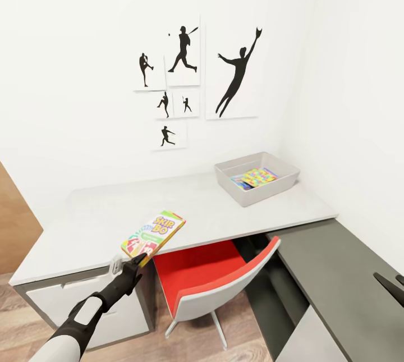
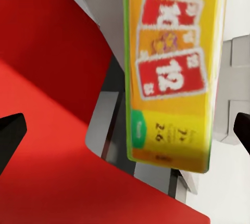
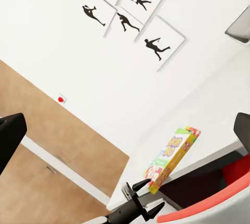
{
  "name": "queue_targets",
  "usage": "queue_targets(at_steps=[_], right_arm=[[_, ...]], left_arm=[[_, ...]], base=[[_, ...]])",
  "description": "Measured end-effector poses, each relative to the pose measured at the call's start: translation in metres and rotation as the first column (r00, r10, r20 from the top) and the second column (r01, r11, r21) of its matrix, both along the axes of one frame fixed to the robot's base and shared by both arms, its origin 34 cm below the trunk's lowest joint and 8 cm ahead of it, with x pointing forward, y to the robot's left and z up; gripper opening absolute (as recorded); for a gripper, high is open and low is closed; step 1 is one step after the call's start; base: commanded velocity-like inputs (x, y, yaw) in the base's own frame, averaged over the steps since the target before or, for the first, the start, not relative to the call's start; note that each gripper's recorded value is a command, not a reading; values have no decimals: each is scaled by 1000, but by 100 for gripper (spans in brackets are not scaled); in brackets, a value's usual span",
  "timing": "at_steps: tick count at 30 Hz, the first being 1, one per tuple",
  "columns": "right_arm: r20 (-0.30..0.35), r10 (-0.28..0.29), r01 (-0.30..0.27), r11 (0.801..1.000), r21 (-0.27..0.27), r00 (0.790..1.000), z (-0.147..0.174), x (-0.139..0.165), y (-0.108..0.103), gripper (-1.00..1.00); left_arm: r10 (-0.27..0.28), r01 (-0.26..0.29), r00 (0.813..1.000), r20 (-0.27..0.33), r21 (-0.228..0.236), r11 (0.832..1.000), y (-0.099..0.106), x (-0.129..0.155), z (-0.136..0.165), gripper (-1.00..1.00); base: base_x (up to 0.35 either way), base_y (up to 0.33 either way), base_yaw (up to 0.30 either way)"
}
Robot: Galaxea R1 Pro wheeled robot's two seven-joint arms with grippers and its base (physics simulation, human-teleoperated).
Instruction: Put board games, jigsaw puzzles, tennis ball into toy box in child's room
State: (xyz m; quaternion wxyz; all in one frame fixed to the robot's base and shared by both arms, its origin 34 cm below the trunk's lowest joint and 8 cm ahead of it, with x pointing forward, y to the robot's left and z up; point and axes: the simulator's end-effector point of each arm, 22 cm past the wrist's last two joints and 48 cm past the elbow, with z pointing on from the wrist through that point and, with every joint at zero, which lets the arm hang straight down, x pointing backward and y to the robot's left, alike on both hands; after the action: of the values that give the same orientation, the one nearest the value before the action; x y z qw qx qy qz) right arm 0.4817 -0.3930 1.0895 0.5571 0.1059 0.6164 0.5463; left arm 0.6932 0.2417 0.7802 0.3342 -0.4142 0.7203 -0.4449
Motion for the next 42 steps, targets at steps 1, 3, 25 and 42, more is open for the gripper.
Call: queue_targets(at_steps=[1, 3, 25, 42], right_arm=[[0, 0, 0, 1000, 0, 1000, 0, 0, 0, 100], [0, 0, 0, 1000, 0, 1000, 0, 0, 0, 100], [-1, 2, -2, 1000, 0, 1000, 0, 0, 1, 100], [-1, 3, -3, 1000, 1, 1000, 0, 0, 1, 100]], left_arm=[[0, 0, 1000, 0, 0, 1000, 0, 0, 0, 100], [0, 0, 1000, 0, 0, 1000, 0, 0, 0, 100], [-3, 3, 1000, -3, -2, 1000, 0, 0, 0, 100], [-16, 16, 1000, 0, -12, 1000, -5, -1, 1, -100]], base=[[37, 0, 0], [27, 0, 0], [3, 0, 0], [0, 0, 0]])
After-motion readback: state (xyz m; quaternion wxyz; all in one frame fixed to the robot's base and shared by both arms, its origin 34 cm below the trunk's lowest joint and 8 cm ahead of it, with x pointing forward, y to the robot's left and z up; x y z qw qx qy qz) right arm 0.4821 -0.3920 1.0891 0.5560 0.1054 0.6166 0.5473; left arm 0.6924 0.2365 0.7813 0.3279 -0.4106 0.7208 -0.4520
